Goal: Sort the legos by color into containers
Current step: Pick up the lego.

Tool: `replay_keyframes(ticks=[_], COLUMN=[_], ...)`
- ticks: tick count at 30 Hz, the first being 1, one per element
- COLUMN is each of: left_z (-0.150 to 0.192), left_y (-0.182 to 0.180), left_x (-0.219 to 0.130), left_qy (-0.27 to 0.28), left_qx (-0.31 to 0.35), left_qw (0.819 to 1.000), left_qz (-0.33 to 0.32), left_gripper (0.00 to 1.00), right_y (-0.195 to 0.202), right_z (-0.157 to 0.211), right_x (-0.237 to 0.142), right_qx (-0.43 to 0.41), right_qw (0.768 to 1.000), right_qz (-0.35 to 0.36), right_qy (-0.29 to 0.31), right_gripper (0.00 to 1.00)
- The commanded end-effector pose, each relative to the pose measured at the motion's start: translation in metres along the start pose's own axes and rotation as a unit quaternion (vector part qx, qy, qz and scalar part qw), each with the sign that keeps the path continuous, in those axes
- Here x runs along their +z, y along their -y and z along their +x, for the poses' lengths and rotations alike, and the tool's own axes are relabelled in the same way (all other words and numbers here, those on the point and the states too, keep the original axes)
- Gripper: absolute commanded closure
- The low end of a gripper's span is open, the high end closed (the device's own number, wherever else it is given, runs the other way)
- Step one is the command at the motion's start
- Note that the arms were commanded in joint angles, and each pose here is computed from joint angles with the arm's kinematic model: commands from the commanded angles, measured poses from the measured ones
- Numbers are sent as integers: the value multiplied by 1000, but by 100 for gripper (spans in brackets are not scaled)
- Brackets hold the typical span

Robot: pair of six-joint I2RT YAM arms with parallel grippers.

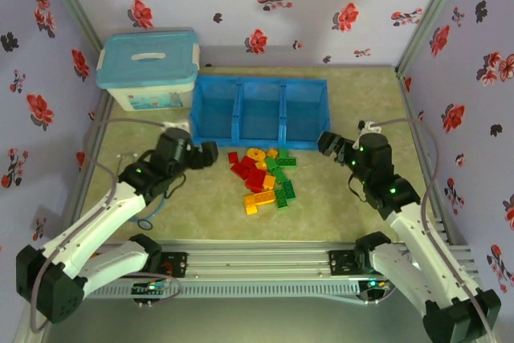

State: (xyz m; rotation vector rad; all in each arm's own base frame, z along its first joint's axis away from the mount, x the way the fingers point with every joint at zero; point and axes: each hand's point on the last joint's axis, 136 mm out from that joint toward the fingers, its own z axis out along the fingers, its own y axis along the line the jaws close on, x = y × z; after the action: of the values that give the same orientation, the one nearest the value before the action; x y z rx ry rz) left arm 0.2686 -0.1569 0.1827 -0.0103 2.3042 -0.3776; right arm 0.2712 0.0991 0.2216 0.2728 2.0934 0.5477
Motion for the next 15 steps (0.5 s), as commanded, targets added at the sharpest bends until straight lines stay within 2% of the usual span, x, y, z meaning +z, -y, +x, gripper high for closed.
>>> replay_keyframes(ticks=[1, 4, 6, 12, 15], left_z=[45, 65, 75, 99, 103], left_y=[4, 24, 40, 75, 86], left_x=[9, 18, 21, 42, 51], left_qy=[-65, -96, -107, -140, -149], left_qx=[-4, 22, 42, 81, 90], left_qw=[998, 995, 993, 986, 984], left_qz=[-11, 5, 17, 29, 28], left_gripper=[14, 22, 23, 29, 34], right_y=[2, -1, 2, 11, 9], right_z=[51, 69, 80, 117, 132], right_x=[-6, -9, -10, -4, -1], right_qx=[11, -3, -7, 26, 38], right_qw=[997, 996, 995, 991, 989], right_qz=[10, 19, 33, 41, 29], right_qy=[-79, -92, -96, -125, -141], right_gripper=[4, 8, 8, 24, 28])
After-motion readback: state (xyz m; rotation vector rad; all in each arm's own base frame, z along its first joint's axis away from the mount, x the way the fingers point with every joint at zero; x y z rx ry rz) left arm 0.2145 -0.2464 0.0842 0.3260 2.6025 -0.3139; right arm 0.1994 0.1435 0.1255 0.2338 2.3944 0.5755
